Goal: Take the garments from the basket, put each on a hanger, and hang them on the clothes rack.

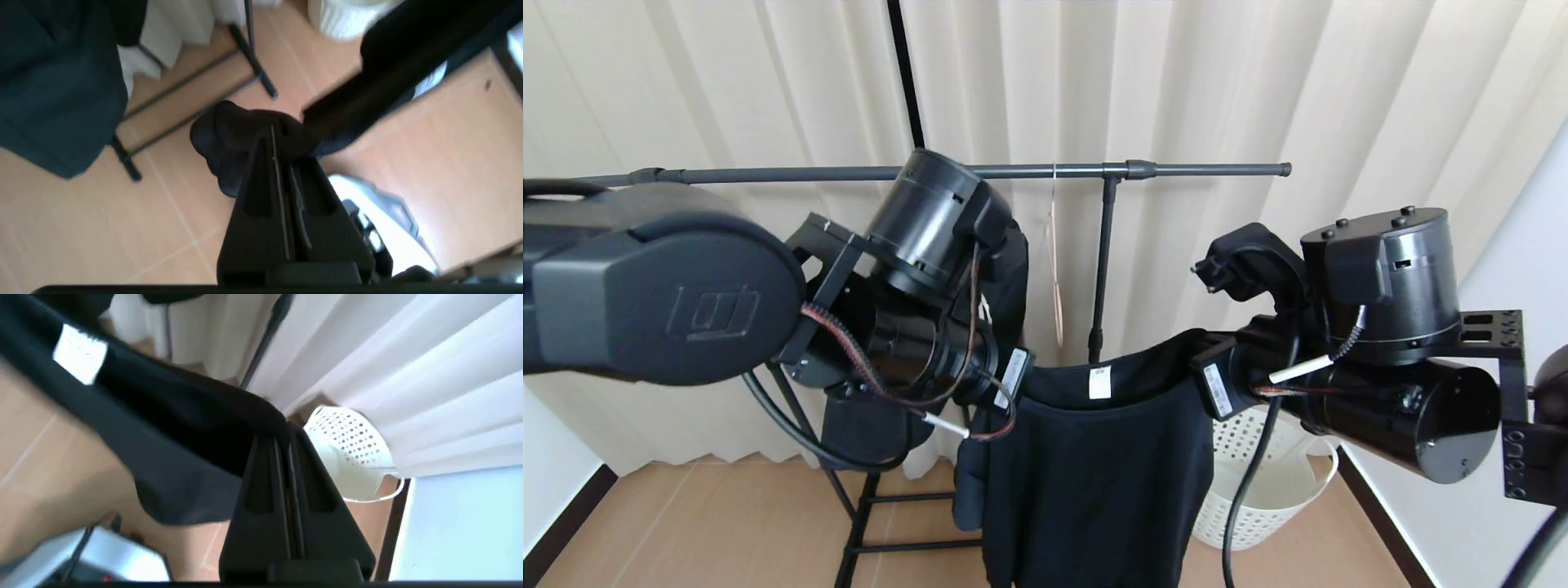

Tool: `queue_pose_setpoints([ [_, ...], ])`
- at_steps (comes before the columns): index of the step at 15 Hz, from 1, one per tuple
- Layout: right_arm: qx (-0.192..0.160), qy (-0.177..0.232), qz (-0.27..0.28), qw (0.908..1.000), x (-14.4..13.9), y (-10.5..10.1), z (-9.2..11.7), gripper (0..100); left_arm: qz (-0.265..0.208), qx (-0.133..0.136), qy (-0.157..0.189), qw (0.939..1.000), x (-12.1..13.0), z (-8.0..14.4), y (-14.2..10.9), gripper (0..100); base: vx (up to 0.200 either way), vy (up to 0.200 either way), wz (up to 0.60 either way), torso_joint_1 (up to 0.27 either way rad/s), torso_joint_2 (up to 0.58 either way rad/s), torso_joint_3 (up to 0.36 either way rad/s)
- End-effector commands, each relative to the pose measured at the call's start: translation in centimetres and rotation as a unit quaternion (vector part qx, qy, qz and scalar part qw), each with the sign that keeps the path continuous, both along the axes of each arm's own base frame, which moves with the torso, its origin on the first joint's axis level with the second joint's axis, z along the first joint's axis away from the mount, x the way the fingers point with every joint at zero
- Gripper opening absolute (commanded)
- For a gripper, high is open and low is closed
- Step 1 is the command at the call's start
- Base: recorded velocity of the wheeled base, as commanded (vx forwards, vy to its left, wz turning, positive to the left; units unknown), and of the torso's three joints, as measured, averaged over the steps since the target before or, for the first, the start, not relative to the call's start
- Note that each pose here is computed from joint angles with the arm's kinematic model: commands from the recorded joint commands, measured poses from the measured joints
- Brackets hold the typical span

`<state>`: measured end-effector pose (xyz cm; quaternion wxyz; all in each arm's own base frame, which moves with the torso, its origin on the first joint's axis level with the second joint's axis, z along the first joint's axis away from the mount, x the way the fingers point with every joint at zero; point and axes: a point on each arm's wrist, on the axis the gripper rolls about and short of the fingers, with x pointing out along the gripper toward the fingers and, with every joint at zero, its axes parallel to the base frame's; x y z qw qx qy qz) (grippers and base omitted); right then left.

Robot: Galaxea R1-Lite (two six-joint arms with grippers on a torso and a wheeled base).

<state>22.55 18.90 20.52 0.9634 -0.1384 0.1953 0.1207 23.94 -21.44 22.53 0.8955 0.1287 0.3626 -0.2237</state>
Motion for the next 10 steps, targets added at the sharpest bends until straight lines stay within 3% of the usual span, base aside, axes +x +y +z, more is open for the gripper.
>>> queue_pose_setpoints([
  [1,0.015,0.005,-0.012,0.9998,1.5,1.1,-1.4,0,-0.032,0.022,0.019,0.9991,-2.7,-1.2,0.0,0,0.000,0.000,0.00,0.000,0.00,0.000],
  [2,0.041,-0.002,-0.016,0.9990,2.0,1.8,-1.4,0,-0.043,0.026,0.029,0.9983,-3.5,-1.8,-0.5,0,0.000,0.000,0.00,0.000,0.00,0.000],
  [4,0.101,-0.013,-0.014,0.9947,2.7,4.1,-2.1,0,-0.059,0.001,0.040,0.9974,-5.1,-2.1,-2.5,0,0.000,0.000,0.00,0.000,0.00,0.000],
  [5,0.112,-0.018,-0.011,0.9935,2.8,4.5,-2.2,0,-0.064,-0.012,0.040,0.9971,-5.4,-2.4,-3.4,0,0.000,0.000,0.00,0.000,0.00,0.000],
  [7,0.141,-0.031,0.005,0.9896,2.2,5.6,-2.0,0,-0.066,-0.071,0.036,0.9947,-6.2,-2.3,-5.6,0,0.000,0.000,0.00,0.000,0.00,0.000],
  [10,0.152,-0.030,0.009,0.9878,1.9,5.9,-1.8,0,-0.052,-0.101,0.059,0.9918,-6.1,-2.6,-6.1,0,0.000,0.000,0.00,0.000,0.00,0.000],
])
